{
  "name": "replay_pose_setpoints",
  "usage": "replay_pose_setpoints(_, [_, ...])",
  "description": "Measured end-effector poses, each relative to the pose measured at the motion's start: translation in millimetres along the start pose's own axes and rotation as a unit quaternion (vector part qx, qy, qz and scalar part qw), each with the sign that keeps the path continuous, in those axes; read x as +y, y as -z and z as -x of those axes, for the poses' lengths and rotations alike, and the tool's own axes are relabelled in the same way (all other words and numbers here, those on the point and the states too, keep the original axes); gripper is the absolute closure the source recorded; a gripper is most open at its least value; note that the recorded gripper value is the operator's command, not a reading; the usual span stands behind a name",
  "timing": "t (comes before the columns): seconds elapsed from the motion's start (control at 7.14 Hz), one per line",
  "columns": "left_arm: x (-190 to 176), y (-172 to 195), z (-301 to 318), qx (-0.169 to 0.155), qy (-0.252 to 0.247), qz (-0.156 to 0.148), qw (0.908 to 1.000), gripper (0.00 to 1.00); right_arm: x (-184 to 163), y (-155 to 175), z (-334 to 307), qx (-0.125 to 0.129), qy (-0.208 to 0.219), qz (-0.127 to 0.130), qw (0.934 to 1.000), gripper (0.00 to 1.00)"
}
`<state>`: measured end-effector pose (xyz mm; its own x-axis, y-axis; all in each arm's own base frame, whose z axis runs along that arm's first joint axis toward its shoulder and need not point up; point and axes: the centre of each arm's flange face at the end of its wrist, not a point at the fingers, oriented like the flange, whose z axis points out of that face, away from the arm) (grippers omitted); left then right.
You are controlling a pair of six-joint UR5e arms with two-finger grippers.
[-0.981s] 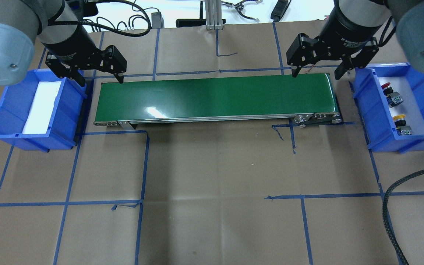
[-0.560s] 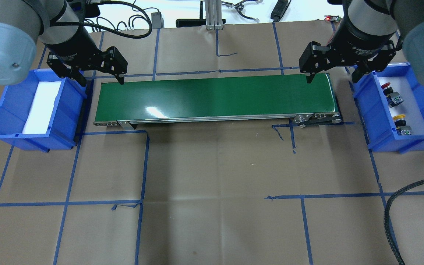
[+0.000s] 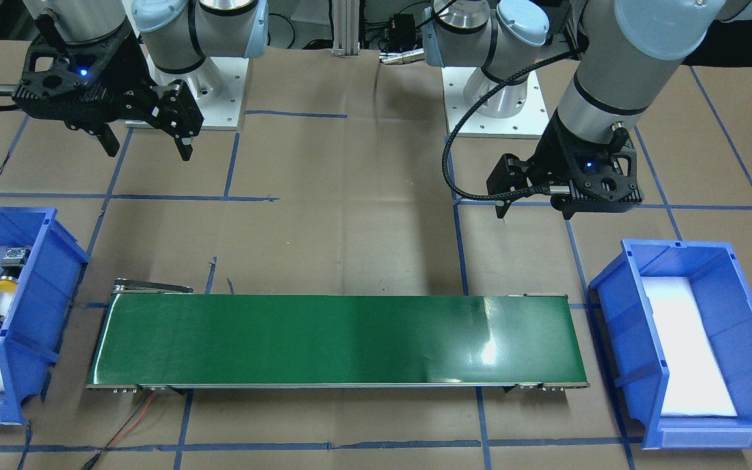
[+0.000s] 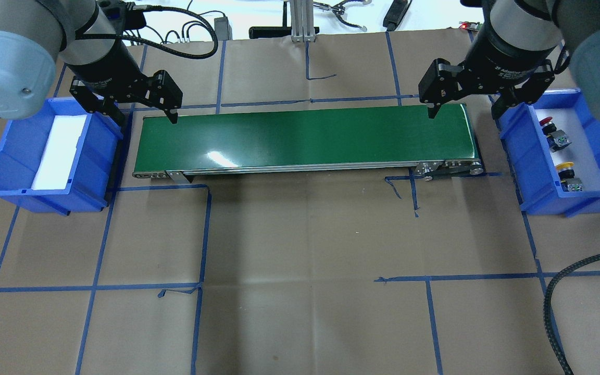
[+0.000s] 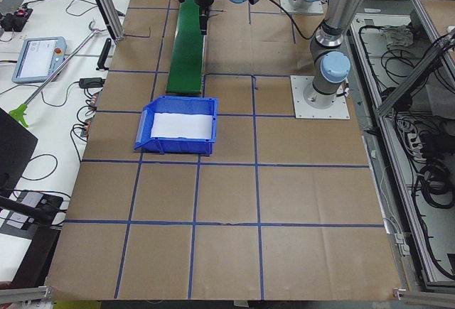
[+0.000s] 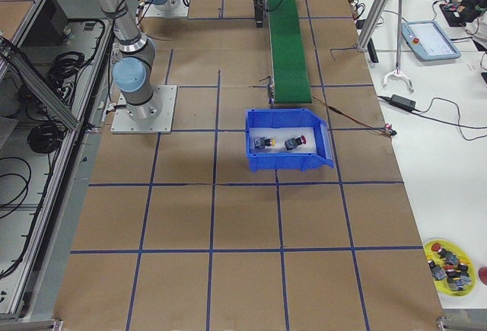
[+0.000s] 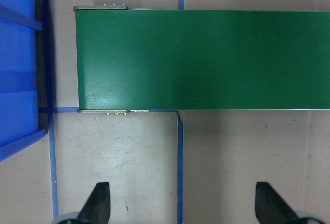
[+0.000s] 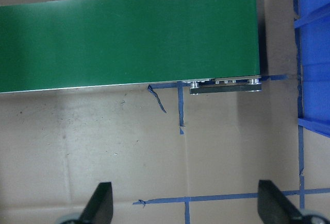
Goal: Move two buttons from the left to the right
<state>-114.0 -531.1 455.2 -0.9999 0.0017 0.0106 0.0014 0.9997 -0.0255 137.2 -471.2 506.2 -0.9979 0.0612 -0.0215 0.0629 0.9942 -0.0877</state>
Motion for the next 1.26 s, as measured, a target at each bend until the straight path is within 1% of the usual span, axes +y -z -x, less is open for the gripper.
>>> replay_pose_setpoints(1.26, [0.6,-1.4,-0.3,0.0,-0.004,0.005,1.0,0.0,-0.1,-9.1,0.2,-0.001,0.0,0.012,0.9999,0.0])
